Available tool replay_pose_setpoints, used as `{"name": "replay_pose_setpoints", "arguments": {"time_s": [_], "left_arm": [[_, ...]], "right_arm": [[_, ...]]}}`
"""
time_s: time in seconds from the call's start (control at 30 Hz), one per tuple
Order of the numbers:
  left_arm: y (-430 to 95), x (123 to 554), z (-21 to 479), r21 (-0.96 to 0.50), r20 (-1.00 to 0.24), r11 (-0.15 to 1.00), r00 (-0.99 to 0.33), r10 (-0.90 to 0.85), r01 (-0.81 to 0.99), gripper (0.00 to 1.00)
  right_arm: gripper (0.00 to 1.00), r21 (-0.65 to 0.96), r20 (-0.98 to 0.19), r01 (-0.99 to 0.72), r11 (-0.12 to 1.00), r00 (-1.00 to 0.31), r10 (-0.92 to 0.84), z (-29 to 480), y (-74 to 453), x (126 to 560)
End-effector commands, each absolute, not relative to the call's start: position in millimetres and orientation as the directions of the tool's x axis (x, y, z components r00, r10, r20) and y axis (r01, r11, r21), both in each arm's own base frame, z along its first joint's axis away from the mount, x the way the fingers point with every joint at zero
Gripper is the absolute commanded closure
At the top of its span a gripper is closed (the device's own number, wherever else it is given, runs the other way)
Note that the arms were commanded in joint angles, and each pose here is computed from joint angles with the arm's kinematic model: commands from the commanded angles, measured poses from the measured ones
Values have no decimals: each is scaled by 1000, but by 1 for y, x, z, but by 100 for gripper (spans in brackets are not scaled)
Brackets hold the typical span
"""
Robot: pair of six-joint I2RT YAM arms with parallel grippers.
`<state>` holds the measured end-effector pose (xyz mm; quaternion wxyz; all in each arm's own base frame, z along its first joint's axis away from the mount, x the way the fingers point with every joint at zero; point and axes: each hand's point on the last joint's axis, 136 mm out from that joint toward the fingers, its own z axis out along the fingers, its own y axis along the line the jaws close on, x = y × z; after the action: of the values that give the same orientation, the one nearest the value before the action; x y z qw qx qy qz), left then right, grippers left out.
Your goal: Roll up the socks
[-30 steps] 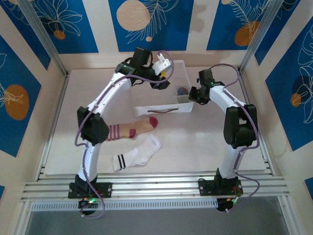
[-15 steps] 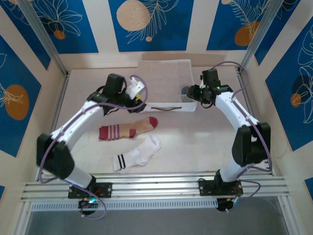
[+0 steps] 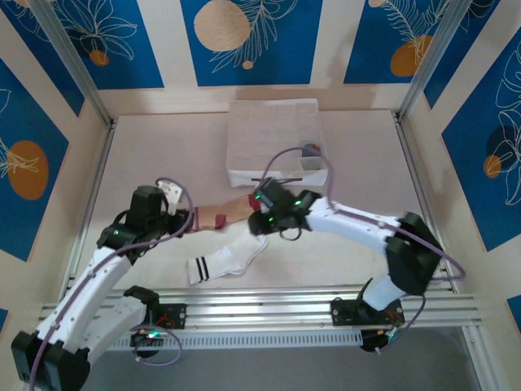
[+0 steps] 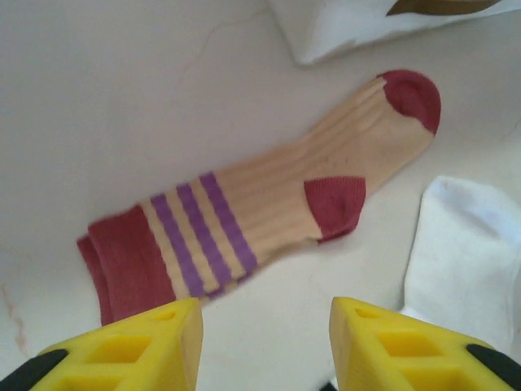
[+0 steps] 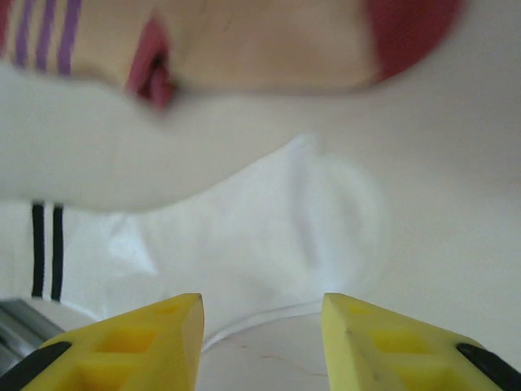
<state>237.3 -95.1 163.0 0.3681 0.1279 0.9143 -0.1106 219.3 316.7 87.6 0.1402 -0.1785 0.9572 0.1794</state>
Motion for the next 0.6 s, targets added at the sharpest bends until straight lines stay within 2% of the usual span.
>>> {"name": "replay_pose_setpoints", "arguments": {"time_s": [0.0, 0.13, 0.3, 0.43, 0.57], "left_arm": [[-87, 221, 159, -166, -683, 955, -727, 68, 246, 56], [-92, 216, 159, -223, -680, 945, -733, 25, 238, 57], [-103, 215, 151, -288, -647, 925, -763, 3, 248, 56], [-110, 219, 143, -337, -638, 913, -769, -40, 232, 55], [-106, 223, 134, -341, -632, 922, -771, -77, 186, 56]], "right_arm": [[61, 291, -224, -409, 865, -908, -354, 51, 348, 203], [67, 215, -129, -414, 885, -910, -394, 16, 342, 203], [68, 110, -126, -386, 916, -920, -372, 10, 282, 234], [65, 74, -169, -342, 937, -930, -326, 30, 232, 273], [58, 60, -273, -379, 923, -896, -350, 73, 224, 296]]}}
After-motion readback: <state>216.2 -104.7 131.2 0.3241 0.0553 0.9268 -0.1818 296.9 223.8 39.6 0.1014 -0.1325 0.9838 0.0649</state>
